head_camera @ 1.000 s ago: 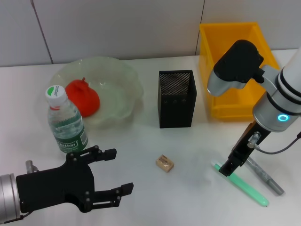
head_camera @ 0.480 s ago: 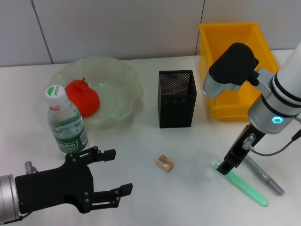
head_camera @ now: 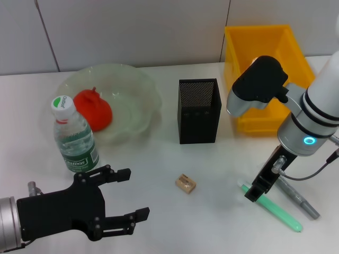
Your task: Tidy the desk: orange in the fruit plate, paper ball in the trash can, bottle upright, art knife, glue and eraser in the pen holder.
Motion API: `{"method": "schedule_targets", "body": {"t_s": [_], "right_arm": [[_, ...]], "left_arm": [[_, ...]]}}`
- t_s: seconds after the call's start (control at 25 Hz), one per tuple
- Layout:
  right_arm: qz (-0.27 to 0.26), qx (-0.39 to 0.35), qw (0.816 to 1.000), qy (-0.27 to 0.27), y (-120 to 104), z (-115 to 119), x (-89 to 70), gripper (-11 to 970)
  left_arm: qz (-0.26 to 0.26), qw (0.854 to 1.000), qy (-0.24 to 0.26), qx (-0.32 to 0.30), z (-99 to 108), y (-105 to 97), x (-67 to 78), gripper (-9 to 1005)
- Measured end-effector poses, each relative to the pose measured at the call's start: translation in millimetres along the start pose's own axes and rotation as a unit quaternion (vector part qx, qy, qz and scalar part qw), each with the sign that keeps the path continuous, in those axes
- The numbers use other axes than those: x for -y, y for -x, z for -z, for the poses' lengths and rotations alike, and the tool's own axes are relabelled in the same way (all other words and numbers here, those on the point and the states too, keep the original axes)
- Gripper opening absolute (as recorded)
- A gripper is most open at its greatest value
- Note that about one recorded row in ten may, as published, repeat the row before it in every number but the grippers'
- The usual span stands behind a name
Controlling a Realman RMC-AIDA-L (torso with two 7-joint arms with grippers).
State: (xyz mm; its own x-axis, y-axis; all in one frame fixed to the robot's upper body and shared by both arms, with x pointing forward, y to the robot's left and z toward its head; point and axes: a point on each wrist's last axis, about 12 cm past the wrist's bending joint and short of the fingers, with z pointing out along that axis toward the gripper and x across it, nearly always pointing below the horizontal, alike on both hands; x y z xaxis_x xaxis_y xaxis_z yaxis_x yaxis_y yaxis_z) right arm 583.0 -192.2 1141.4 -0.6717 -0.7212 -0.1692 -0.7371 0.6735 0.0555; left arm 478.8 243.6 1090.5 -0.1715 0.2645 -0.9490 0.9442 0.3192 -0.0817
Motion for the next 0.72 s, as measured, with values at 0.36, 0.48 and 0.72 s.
{"method": "schedule_targets", "body": {"t_s": [0.36,0.48,0.72], "right_arm": [[-0.006,-0.002,1.0,0.001,-0.9,-4.0,0.8,508],[-0.011,-0.003,1.0,0.002,-1.3,-6.0,1.3,503],[-0.013,-0.003,1.0,0.002,0.6,-5.8,1.2,475]], "left_arm": [[0.001,1.0,-0.001,0.001,-0.2,-0.6,0.9,862],[0.001,1.0,-0.001,0.001,-0.3,-0.7,0.9,862],[0.001,1.0,-0.002,0.001,-0.2,-0.7,1.1,862]]}}
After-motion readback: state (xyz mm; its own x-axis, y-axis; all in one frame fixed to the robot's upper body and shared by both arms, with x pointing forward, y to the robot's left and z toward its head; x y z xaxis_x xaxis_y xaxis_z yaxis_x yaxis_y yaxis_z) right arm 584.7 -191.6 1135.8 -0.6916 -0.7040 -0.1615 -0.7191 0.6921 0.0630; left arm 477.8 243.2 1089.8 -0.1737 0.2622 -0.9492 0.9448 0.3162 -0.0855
